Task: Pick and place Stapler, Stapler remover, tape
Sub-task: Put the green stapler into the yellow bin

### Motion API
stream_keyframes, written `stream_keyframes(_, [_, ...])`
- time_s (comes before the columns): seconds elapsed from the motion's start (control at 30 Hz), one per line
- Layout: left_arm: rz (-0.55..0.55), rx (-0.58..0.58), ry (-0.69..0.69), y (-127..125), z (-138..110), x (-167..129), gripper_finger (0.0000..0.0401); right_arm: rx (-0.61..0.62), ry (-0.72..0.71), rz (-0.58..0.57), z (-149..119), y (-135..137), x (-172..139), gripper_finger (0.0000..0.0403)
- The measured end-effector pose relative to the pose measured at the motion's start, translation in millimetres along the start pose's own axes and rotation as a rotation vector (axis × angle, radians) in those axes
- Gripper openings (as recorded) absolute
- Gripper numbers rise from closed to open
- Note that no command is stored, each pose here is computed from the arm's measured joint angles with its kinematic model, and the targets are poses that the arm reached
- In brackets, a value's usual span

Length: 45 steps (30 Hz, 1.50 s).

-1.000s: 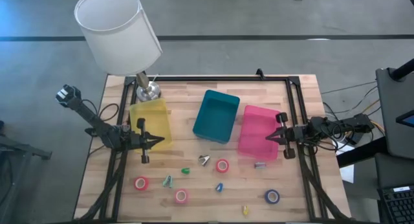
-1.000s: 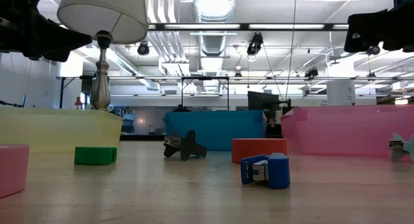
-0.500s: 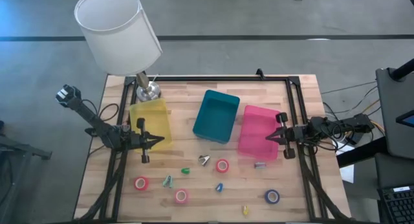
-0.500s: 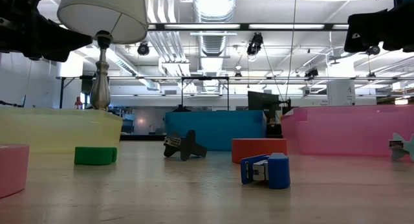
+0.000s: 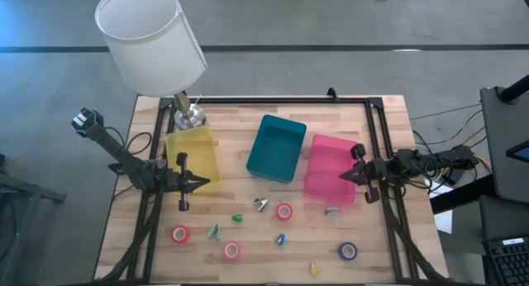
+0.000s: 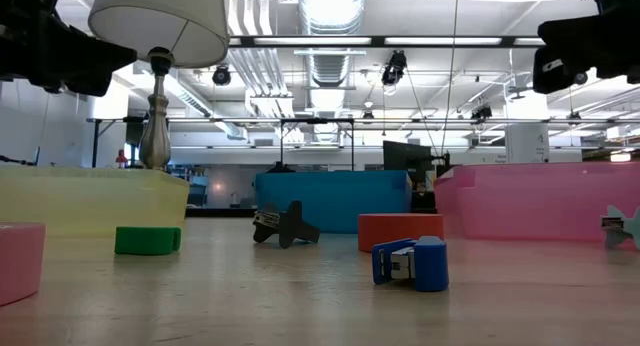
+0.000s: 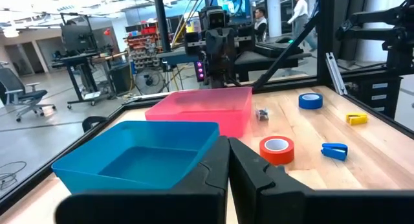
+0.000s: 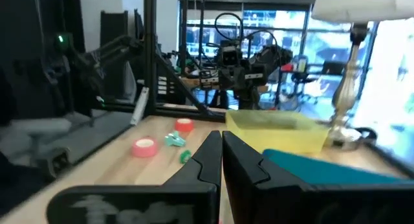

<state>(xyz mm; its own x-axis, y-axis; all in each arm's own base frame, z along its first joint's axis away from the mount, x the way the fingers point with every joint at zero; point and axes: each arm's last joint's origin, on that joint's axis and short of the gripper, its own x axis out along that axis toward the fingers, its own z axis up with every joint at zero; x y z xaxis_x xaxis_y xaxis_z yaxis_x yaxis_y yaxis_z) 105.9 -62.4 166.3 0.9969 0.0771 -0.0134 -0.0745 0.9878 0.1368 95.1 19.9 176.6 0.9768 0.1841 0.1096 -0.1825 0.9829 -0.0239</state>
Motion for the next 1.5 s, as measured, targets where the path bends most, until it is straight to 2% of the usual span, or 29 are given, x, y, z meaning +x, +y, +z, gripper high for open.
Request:
stream_keyframes(0.2, [0.0, -0.001, 0.0, 0.0, 0.0, 0.0, 0.0009, -0.234, -0.026, -0.005, 2.5, -0.1, 0.0, 0.0008])
stream_keyframes(0.5, [0.0, -0.001, 0.0, 0.0, 0.0, 0.0, 0.0009, -0.451, -0.224, -0.06, 22.0, -0.7, -2.5, 0.0008])
stream_keyframes(0.7, [0.0, -0.001, 0.0, 0.0, 0.0, 0.0, 0.0009, -0.483, -0.321, -0.102, 31.6, -1.3, -5.3, 0.0008])
stream_keyframes(0.87, [0.0, -0.001, 0.0, 0.0, 0.0, 0.0, 0.0009, -0.412, -0.345, -0.194, 35.8, -4.2, -7.1, 0.001])
stream_keyframes(1.13, [0.0, -0.001, 0.0, 0.0, 0.0, 0.0, 0.0009, -0.399, -0.366, -0.2, 37.6, -4.3, -7.8, 0.0054])
stream_keyframes(1.27, [0.0, -0.001, 0.0, 0.0, 0.1, 0.0, 0.0009, -0.438, -0.363, -0.207, 37.6, -4.3, -7.8, 0.0077])
stream_keyframes(1.37, [0.0, -0.001, 0.0, 0.0, 0.0, 0.0, 0.0009, -0.447, -0.374, -0.212, 38.7, -4.4, -8.3, 0.0083])
stream_keyframes(1.5, [0.002, -0.016, -0.014, 0.3, 1.8, 0.0, 0.0009, -0.402, -0.42, -0.214, 42.7, -4.5, -9.8, 0.0084])
